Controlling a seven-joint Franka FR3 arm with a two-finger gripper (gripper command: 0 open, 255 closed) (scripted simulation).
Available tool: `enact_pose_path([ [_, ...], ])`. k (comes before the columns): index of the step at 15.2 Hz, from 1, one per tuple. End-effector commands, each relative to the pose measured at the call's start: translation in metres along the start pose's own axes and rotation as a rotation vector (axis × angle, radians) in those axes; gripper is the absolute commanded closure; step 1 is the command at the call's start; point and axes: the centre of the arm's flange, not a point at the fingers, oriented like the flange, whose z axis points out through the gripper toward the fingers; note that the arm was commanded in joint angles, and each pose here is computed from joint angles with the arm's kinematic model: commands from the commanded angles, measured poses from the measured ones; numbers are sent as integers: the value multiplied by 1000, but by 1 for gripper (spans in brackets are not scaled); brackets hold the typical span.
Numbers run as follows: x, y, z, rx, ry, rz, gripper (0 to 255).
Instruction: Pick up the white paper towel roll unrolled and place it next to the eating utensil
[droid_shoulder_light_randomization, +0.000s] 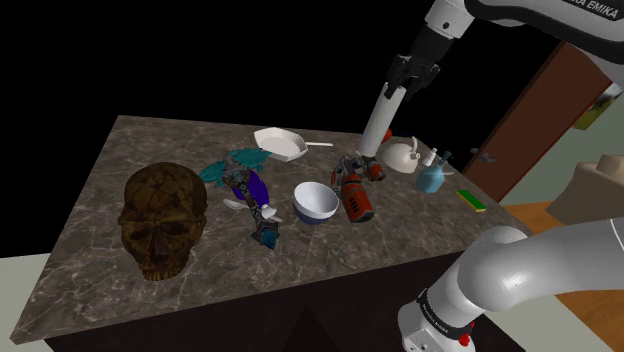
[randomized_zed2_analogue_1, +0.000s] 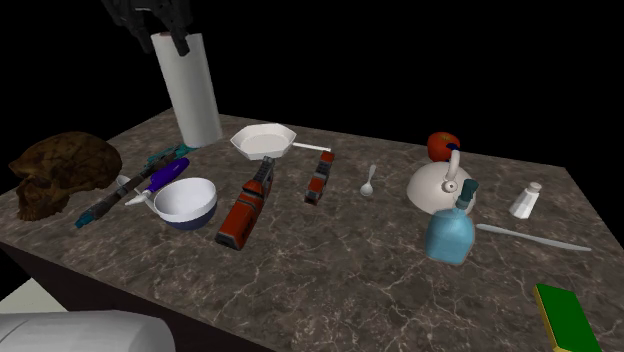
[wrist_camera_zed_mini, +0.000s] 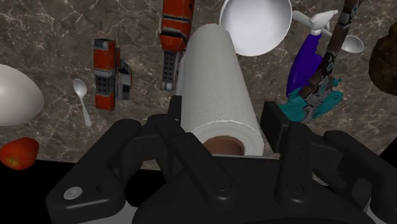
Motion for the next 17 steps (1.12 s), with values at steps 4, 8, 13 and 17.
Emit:
enact_pose_path([
  [4, -14, -66, -3, 0, 0, 2, 255],
  [8, -27, -117, -5, 0, 0, 2, 255],
  [13, -43, -181, -9, 0, 0, 2, 255],
  [17, -56, -232, -12, 0, 0, 2, 255],
])
